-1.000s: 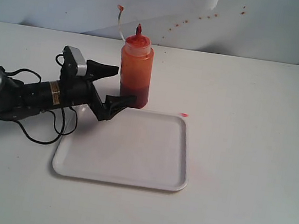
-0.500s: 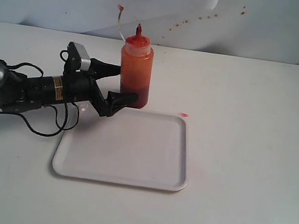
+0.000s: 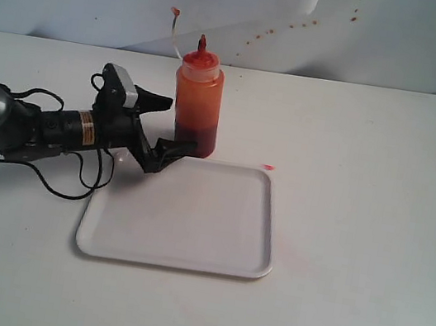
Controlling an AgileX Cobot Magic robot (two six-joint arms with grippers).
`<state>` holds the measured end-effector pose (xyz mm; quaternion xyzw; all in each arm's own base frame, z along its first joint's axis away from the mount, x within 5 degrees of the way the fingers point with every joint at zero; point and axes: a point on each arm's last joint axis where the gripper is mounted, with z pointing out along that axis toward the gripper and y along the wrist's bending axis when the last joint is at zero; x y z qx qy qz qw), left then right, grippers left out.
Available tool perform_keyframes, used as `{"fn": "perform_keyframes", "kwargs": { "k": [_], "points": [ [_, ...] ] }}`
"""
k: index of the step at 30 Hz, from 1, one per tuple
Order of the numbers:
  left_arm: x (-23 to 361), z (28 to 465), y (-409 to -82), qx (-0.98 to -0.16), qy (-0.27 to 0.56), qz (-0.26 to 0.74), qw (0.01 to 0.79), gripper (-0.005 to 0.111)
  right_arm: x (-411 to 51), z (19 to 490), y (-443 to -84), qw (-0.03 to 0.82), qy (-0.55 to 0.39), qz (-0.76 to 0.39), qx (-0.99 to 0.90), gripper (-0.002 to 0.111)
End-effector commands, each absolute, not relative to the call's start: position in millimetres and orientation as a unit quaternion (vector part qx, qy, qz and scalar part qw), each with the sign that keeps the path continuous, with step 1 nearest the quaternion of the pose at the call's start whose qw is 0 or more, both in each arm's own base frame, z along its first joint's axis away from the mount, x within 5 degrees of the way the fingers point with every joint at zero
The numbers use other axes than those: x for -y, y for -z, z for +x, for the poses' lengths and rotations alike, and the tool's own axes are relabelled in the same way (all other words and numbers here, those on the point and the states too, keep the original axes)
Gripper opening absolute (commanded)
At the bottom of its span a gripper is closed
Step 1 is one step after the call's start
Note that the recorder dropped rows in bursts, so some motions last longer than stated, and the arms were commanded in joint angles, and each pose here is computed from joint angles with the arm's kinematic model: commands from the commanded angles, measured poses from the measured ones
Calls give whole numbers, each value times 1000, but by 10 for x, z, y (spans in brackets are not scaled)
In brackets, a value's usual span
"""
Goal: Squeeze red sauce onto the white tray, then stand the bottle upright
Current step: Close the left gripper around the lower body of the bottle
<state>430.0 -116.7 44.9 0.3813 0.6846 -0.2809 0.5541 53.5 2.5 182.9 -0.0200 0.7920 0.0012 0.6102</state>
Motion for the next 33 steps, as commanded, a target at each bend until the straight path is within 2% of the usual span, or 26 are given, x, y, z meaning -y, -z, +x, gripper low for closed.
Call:
{"fn": "perform_keyframes", "kwargs": {
  "k": [1,8,13,33],
  "points": [
    [1262,4311,-480,-676,287,388,557,105,-23,535,-1822,611,1,-19,-791,0],
    [1551,4325,-466,-668,274,437,536,105,-23,535,-1822,611,1,-19,-791,0],
    [1532,4372,-453,-693,264,414,528,105,-23,535,-1822,611,1,-19,-791,0],
    [1512,4414,-469,-708,270,371,537,105,-23,535,-1822,611,1,-19,-791,0]
  ]
}}
